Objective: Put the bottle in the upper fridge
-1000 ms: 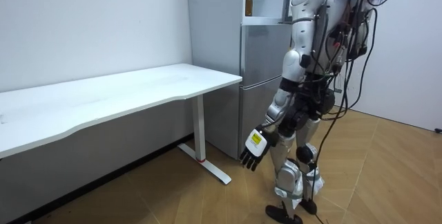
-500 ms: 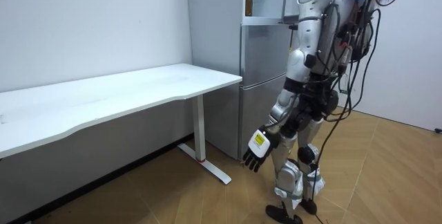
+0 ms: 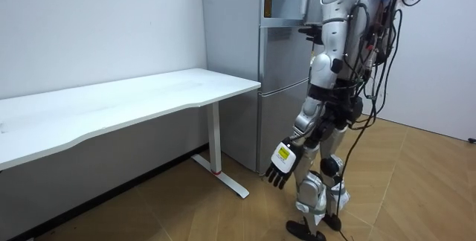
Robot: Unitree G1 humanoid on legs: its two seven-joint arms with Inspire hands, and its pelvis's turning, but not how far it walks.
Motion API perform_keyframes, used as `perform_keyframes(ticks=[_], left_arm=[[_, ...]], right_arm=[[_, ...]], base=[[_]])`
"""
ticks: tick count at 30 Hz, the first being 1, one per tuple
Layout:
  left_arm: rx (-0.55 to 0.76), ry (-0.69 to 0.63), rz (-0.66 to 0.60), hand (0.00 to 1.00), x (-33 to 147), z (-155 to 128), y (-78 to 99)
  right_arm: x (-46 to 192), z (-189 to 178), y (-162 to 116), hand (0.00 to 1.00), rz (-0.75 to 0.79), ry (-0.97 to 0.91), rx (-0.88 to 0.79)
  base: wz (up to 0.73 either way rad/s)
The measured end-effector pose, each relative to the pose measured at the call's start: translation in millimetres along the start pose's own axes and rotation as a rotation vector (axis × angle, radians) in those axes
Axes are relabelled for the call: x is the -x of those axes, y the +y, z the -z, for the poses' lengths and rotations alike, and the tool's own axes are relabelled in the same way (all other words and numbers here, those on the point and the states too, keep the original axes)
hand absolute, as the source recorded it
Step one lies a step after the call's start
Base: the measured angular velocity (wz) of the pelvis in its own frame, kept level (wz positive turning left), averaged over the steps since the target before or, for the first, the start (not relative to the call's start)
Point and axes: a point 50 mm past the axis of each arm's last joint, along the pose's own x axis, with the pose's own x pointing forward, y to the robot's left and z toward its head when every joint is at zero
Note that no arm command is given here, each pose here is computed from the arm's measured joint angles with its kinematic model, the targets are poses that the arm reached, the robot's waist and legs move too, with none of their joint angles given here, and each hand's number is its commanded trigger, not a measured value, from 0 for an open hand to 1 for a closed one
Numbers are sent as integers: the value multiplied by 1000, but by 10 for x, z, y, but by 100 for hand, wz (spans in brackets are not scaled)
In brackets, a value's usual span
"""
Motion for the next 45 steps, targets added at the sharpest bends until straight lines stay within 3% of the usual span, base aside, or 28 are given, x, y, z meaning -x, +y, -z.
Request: perform_keyframes(ticks=[10,29,35,40,45], left_arm=[[-42,25,2,0,-20,-53,13],[-63,26,1,0,-14,-53,-7],[-66,44,-19,0,16,26,6],[-54,52,-34,0,15,20,21],[-52,55,-29,0,14,19,-3]], right_arm=[[9,-10,55,0,-103,-12,31],[0,70,-10,0,-157,14,18],[-5,396,-195,0,-121,115,50],[155,943,-483,0,-12,373,75],[256,1047,-573,0,25,443,68]], base=[[-1],[0],[6],[11],[0]])
